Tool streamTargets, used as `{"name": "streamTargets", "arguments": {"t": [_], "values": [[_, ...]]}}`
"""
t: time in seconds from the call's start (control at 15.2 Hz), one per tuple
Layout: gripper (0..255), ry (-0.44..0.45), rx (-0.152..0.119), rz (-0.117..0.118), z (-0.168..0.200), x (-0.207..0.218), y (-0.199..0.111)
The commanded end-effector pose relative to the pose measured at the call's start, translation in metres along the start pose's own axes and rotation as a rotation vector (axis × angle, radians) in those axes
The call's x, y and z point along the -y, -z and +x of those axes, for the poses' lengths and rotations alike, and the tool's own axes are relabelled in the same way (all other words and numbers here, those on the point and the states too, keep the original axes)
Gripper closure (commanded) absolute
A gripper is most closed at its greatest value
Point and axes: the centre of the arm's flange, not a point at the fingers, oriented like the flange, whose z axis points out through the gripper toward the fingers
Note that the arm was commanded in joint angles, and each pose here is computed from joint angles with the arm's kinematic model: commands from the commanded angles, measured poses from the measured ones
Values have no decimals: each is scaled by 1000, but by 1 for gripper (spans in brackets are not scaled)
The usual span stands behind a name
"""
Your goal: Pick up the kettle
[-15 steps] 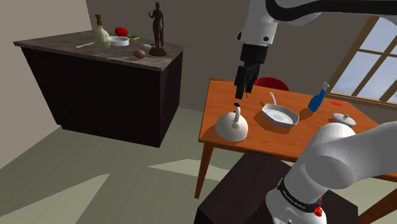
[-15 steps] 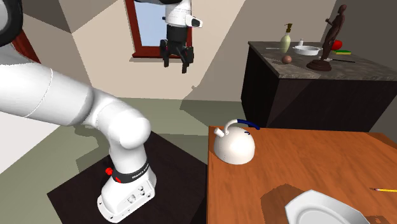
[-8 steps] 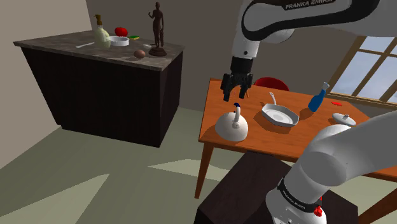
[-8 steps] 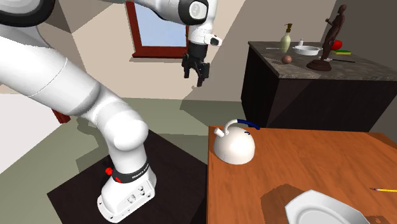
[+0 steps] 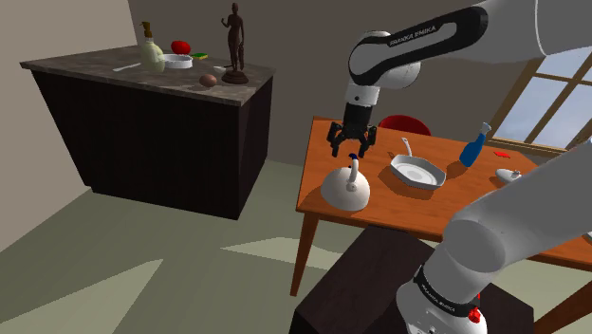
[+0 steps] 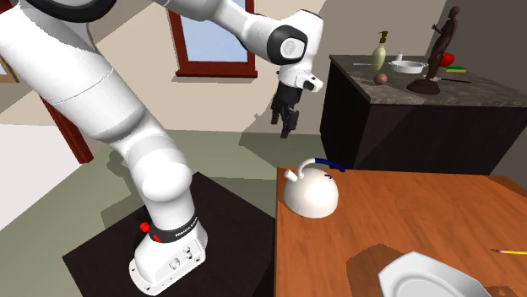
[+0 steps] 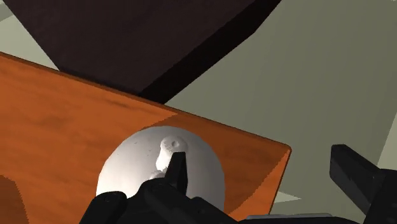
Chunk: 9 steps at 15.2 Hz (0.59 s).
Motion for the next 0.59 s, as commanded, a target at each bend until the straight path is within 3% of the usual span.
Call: {"name": "streamTargets", "arguments": {"t": [0.0, 0.46, 0.53], "values": [[0, -96, 5, 9, 17, -18, -12], [0, -420, 24, 40, 61, -88, -61], [0, -420, 24, 40, 62, -88, -66]]}}
